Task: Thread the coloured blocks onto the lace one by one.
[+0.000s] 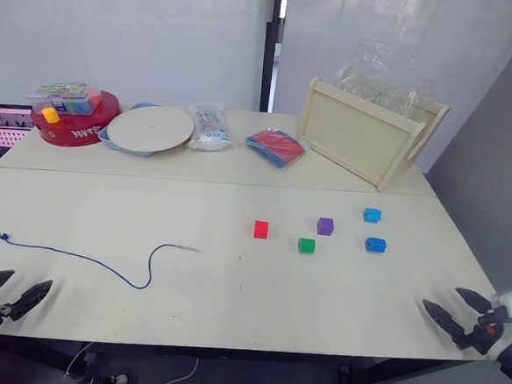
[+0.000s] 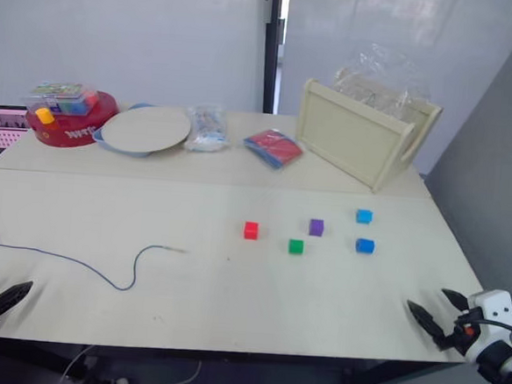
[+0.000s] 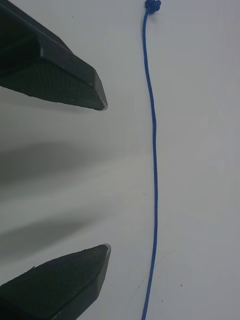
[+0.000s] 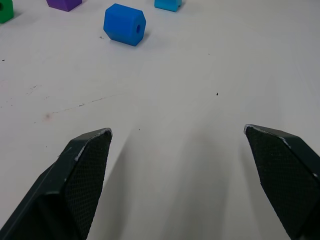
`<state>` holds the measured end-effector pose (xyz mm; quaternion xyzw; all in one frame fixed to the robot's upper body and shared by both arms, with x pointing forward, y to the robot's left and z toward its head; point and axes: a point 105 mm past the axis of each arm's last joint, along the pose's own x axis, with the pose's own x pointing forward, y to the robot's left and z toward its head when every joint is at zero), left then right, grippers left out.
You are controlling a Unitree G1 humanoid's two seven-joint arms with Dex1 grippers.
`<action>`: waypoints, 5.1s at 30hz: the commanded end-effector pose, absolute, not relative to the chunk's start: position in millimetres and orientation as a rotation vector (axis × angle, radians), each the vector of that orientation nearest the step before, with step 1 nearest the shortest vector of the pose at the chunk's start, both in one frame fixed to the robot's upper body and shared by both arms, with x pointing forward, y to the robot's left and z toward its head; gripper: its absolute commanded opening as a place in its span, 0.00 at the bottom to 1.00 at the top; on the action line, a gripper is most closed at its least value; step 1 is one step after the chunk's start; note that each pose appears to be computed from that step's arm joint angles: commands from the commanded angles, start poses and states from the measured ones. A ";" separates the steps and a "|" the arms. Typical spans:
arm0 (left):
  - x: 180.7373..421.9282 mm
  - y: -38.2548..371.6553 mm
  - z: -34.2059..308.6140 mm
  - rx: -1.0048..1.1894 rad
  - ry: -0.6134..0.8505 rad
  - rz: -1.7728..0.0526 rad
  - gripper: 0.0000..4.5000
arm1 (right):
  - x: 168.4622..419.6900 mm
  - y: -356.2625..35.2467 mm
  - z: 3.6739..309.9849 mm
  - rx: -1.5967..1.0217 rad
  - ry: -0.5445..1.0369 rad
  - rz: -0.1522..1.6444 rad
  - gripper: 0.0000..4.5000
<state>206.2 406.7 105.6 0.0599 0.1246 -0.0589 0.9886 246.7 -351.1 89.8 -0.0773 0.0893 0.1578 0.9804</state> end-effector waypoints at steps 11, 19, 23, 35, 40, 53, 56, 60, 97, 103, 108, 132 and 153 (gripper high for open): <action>262.1 325.9 125.4 0.186 0.212 -0.511 1.00 | 270.7 -226.1 147.8 -0.146 0.065 0.792 1.00; 304.5 266.8 130.5 0.345 0.253 -0.923 1.00 | 257.5 -166.3 171.2 -0.209 0.134 1.118 1.00; 322.8 254.5 121.7 0.434 0.302 -1.059 1.00 | 254.4 -150.3 177.8 -0.232 0.122 1.171 1.00; 366.3 223.9 101.8 0.475 0.379 -1.141 1.00 | 252.1 -150.8 175.9 -0.219 0.096 1.074 1.00; 353.2 223.4 69.5 0.452 0.497 -1.177 0.94 | 250.3 -153.3 182.0 -0.222 0.074 1.033 1.00; 341.5 213.5 55.3 0.400 0.539 -1.261 0.02 | 250.3 -159.3 185.6 -0.246 0.057 0.982 1.00; 344.7 213.4 60.8 0.395 0.532 -1.256 0.01 | 250.7 -158.9 184.9 -0.245 0.056 0.979 1.00; 351.9 211.0 74.5 0.397 0.487 -1.250 0.01 | 251.9 -157.9 182.6 -0.244 0.055 0.973 1.00; 302.8 164.5 147.8 0.547 0.340 -1.266 0.01 | 323.4 -243.4 148.9 -0.062 0.068 0.037 1.00; 300.8 164.8 147.1 0.562 0.332 -1.254 0.01 | 340.2 -243.0 130.9 -0.036 0.110 -0.071 1.00; 300.6 163.3 151.9 0.536 0.316 -1.231 0.01 | 353.2 -249.4 113.1 -0.050 0.139 -0.163 1.00; 298.6 158.2 149.7 0.538 0.318 -1.265 0.00 | 269.3 -145.5 149.2 0.052 -0.050 0.255 0.26; 295.5 149.7 141.6 0.559 0.355 -1.336 0.00 | 266.2 -68.1 68.8 0.057 0.284 0.509 0.37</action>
